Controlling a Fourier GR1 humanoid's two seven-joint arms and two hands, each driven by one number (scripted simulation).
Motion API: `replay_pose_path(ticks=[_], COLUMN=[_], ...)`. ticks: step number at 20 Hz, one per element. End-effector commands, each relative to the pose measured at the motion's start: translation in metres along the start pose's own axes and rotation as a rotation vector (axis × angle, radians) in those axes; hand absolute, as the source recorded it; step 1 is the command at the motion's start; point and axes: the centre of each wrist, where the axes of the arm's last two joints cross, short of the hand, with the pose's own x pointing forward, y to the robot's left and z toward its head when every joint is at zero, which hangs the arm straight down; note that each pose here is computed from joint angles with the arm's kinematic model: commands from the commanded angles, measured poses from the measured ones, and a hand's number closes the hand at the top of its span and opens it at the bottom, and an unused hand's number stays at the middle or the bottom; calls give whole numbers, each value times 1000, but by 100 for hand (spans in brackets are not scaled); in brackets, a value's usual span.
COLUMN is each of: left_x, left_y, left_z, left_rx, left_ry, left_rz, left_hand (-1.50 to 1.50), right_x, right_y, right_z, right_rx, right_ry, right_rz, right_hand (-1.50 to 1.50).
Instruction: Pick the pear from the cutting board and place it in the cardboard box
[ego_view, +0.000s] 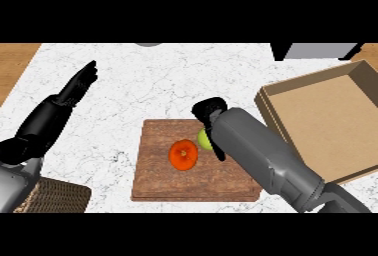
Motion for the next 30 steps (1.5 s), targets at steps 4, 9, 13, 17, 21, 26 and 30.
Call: replay_pose_path(ticks=[4,9,13,17,21,26,30], left_x=[-23,-23,-29,-20,-24,-28,-32], left_y=[-4,-25,-17,2,4,10,9], left_z=[15,1,13,13,19,28,37], left_rx=[-1,1,7,46,62,89,103], left_ry=[61,68,85,108,145,160,172], left_rz=[38,41,42,22,20,19,15], left_hand=[0,0,0,0,0,0,0], right_x=[-22,6,-2,51,52,6,-44], right_y=[25,21,46,78,102,125,117], right_z=[-11,-9,-7,22,46,77,114], right_rx=[15,-131,-174,-253,-342,-523,-692], right_ry=[-104,-174,-352,-826,-1094,-1290,-1344], right_rz=[26,83,170,325,411,421,488], right_hand=[150,150,150,150,150,150,150])
